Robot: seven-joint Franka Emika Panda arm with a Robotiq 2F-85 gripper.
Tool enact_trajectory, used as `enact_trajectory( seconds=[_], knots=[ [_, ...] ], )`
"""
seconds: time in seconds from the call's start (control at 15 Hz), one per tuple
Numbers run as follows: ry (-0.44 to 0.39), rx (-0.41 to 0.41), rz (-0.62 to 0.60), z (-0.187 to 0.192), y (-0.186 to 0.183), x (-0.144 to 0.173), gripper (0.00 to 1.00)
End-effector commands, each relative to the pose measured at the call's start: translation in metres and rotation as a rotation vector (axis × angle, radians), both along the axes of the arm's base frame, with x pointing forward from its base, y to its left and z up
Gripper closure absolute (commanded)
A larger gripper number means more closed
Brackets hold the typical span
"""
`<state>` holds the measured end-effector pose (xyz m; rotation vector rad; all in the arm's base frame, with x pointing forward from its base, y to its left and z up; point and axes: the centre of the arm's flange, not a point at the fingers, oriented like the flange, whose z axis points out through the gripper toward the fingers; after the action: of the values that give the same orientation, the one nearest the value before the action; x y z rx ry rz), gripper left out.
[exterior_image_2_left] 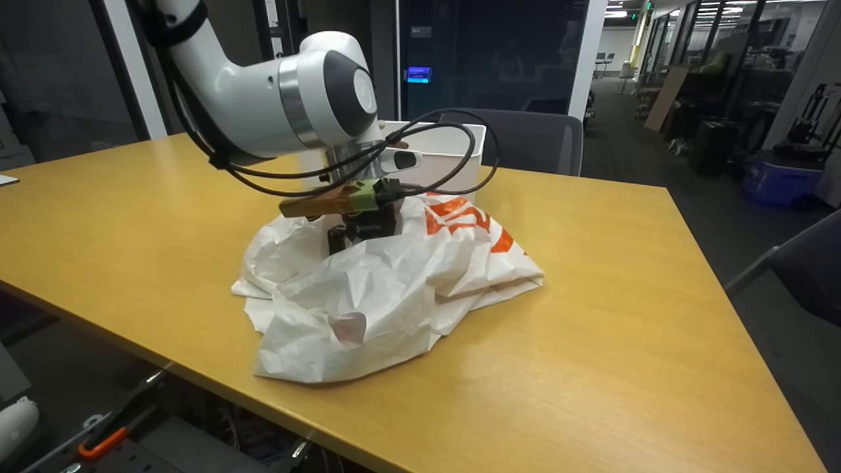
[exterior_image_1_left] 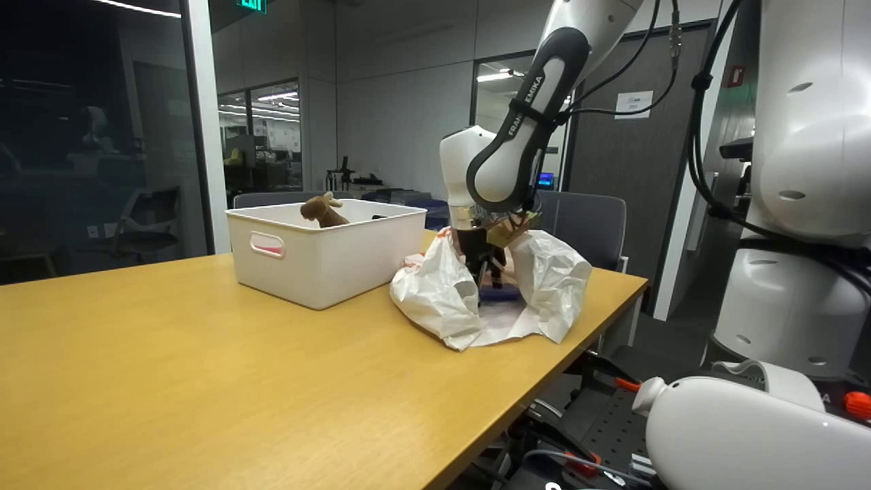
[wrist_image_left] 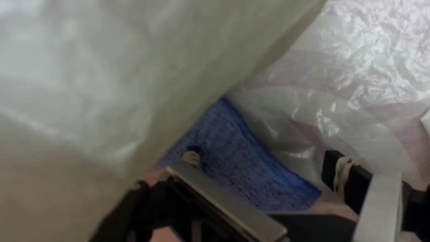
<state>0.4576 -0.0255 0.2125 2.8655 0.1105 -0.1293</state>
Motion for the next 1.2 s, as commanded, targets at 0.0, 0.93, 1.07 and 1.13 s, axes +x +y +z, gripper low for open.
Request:
enact_trajectory(
  seconds=[0.0,0.93,1.07,1.13],
  knots=[
    [-0.026,-0.026,0.008,-0.005,0.005,0.003,0.38],
    [-0.005,0.005,0.035,0.052,0.005,-0.015,0.93],
    [0.086,0.111,0.08,0.063,0.009,-0.024,0.97],
    [0.106,0.16,0.103,0.07,0.013,-0.03,0.97]
  ],
)
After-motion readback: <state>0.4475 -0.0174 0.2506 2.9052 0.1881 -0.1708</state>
